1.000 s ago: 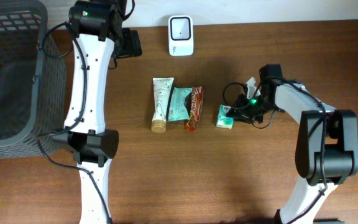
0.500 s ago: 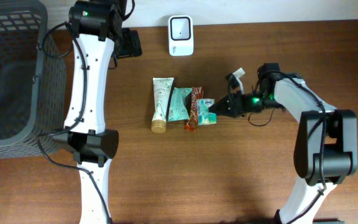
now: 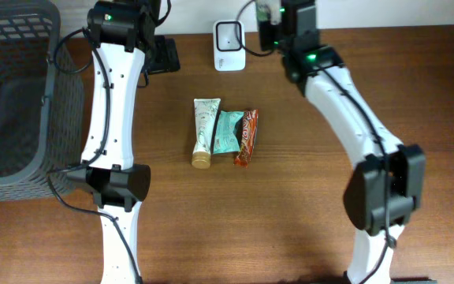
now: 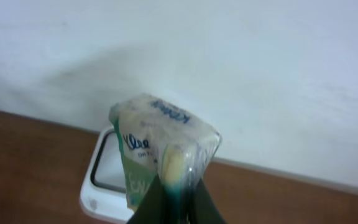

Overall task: Scan the item barcode
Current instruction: 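Lift the tissue pack with the right gripper up to the scanner, then carry the tissue pack right and set it at the table's right edge, then grasp the red candy bar with the right gripper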

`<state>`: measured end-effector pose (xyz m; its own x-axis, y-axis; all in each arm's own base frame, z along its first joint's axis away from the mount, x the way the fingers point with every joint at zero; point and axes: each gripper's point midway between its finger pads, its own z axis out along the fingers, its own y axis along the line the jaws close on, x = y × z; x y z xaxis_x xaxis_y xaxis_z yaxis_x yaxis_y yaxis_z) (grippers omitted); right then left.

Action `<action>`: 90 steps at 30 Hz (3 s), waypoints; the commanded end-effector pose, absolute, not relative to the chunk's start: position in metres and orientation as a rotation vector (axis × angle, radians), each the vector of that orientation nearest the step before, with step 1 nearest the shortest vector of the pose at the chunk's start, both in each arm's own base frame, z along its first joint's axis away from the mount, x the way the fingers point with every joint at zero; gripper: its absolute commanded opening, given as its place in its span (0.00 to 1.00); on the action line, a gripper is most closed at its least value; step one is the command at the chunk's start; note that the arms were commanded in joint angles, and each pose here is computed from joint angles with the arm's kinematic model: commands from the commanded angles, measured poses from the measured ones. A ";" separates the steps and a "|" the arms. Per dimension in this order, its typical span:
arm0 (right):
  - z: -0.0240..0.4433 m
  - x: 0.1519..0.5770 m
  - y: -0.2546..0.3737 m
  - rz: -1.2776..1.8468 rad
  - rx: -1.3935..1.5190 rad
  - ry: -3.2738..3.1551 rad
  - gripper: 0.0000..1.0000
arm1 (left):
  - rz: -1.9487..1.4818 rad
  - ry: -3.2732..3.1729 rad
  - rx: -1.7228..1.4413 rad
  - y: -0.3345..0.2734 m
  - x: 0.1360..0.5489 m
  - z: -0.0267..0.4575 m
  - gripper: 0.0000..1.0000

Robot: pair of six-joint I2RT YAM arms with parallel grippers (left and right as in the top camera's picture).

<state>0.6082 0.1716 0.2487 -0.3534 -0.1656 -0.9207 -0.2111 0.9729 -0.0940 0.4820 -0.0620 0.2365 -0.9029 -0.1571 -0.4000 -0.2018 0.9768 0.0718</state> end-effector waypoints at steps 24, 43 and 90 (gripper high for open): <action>0.165 0.602 -0.093 -0.439 0.563 2.116 0.04 | 0.171 2.717 -0.235 -0.062 0.481 0.240 0.99; 0.196 0.434 -0.324 -0.212 1.235 2.121 0.99 | 0.171 2.717 -0.235 -0.062 0.481 0.240 0.99; 0.043 0.407 0.176 0.461 0.345 2.811 0.85 | 0.171 2.717 -0.235 -0.062 0.481 0.240 0.99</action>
